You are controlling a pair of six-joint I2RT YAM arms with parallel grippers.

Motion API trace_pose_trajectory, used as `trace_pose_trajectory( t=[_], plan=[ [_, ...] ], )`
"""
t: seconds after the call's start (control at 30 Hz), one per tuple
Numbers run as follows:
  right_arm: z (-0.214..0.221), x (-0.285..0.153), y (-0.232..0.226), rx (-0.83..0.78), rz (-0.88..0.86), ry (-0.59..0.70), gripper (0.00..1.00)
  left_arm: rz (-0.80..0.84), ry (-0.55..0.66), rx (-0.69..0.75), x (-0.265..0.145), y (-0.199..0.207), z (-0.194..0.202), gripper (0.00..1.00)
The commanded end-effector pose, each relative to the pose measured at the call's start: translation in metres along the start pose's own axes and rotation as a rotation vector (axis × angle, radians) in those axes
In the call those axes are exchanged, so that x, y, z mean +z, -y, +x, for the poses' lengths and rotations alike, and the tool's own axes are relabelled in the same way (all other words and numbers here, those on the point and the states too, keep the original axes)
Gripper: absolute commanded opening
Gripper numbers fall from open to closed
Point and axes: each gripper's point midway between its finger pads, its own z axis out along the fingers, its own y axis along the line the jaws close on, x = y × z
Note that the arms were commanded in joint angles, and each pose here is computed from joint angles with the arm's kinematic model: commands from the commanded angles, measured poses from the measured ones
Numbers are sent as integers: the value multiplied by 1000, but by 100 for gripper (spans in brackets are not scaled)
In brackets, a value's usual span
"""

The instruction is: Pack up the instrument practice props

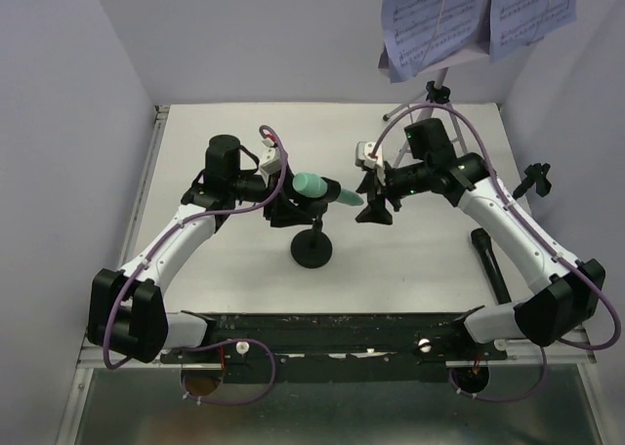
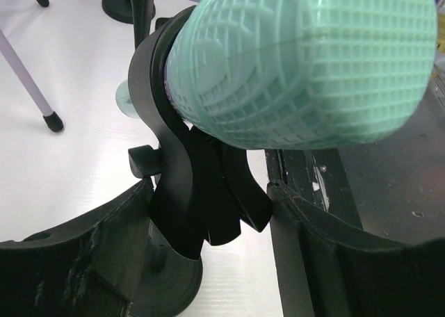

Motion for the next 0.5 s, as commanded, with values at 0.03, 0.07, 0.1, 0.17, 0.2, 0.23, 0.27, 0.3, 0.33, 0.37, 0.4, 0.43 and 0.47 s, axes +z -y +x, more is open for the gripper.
trace_pose_trajectory(
  t=[0.03,0.07,0.1,0.17,0.2,0.23,0.27,0.3,0.33,0.37,0.4,0.43,0.47],
  plan=[
    [-26,35,-4,-116,-76,58,78,79,4,121,-1,19,-6,51],
    [-28,41,0,-99,-74,63,78,79,3,121,-2,20,-5,51],
    [-31,45,4,-86,-74,72,77,78,1,128,-2,21,-4,51],
    [-35,51,7,-67,-94,76,72,79,-7,133,-3,23,-1,51],
    [-35,54,8,-75,-105,73,68,79,-13,142,-4,24,0,51],
    [-34,55,8,-79,-116,66,66,76,-20,135,-4,23,3,51],
    [-34,57,9,-84,-118,61,65,75,-24,149,-4,23,2,51],
    [-32,58,11,-89,-112,58,65,74,-31,153,-5,23,3,51],
    [-31,60,14,-89,-104,56,65,74,-35,169,-5,22,2,51],
    [-29,62,15,-91,-99,57,65,72,-42,171,-5,22,2,51],
    [-29,64,16,-91,-102,55,63,72,-46,183,-5,21,1,51],
    [-26,65,15,-89,-114,47,58,69,-47,181,-7,21,1,51],
    [-24,65,13,-90,-126,38,54,66,-46,178,-8,20,2,52]
  ],
)
